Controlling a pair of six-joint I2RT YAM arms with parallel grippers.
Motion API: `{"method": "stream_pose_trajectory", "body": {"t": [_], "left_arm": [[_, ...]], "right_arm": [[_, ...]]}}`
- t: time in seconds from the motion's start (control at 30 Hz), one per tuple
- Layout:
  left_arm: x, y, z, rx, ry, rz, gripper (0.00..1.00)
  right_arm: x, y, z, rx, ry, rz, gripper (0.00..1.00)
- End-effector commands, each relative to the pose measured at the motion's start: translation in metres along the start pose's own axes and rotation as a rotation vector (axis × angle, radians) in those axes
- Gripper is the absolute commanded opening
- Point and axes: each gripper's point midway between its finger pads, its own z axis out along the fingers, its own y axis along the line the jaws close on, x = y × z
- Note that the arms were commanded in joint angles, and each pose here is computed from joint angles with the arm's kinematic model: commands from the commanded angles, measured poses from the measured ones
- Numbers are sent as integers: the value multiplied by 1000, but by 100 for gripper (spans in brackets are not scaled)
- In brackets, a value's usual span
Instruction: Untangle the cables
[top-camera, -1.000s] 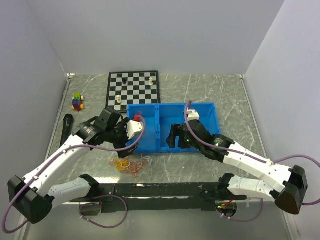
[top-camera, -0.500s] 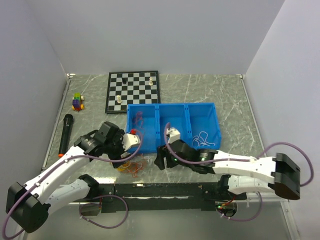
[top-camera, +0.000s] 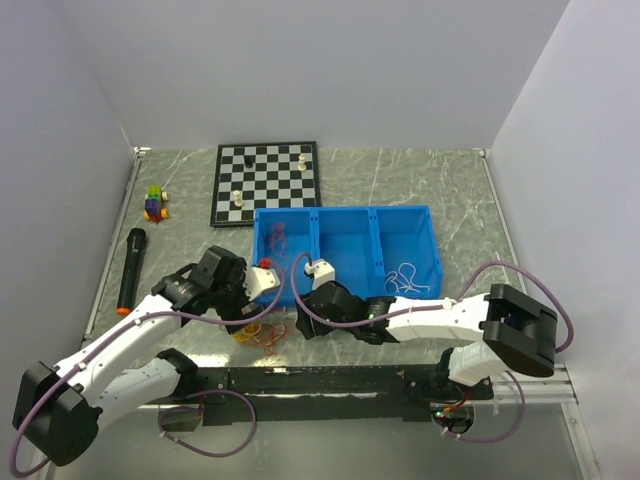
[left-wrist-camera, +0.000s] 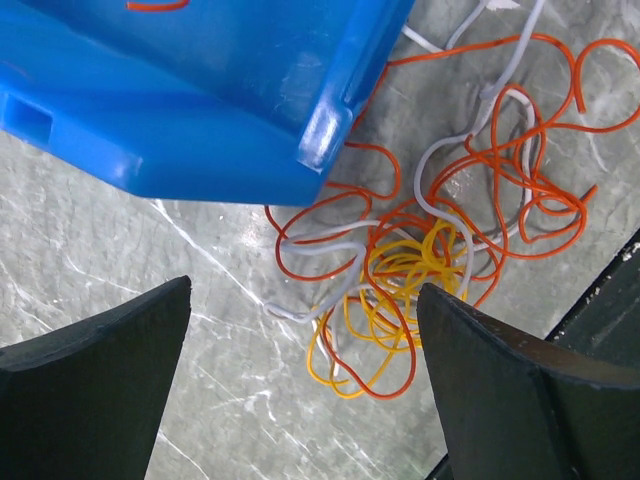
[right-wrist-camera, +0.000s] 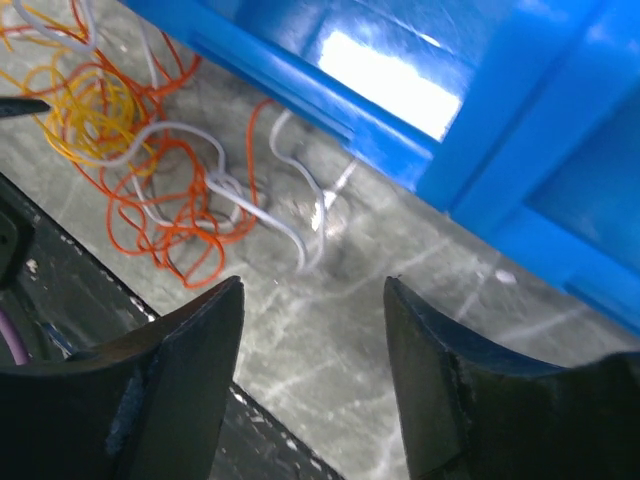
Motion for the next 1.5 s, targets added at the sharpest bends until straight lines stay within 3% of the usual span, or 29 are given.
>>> {"method": "stream_pose_trajectory", "body": {"t": [0.0,0.33,0.4,0.57,0.67,0.87,0.97,1.0,1.23,1.47], "left_arm": [[-6,7,5,-15,-19,22,99],[-1,-1,14,27,-14,39,99],[2,-3,18,39,-6,52,99],[11,-7,28,69,11,90,99],[15,-9,33,84,27,100,90],[19,-12,37,119,61,99,46],[17,-9,35,106,60,103,13],[16,-7,33,96,57,102,6],[7,0,19,47,22,119,1],[29,2,14,-6,64,149,1]], "right_arm": [[-34,23,6,-59,-105,8,59],[-25,19,6,-61,-95,32,5],[-26,16,-3,-58,-104,39,0],[-17,10,-26,-77,-109,79,0],[-11,6,-41,-75,-110,96,0],[-5,-9,-74,-46,-130,129,0],[-16,-15,-98,-41,-187,154,0],[-21,-16,-106,-45,-209,160,0],[-59,-26,-169,-61,-353,174,0],[-109,-36,-238,-63,-539,162,0]]}}
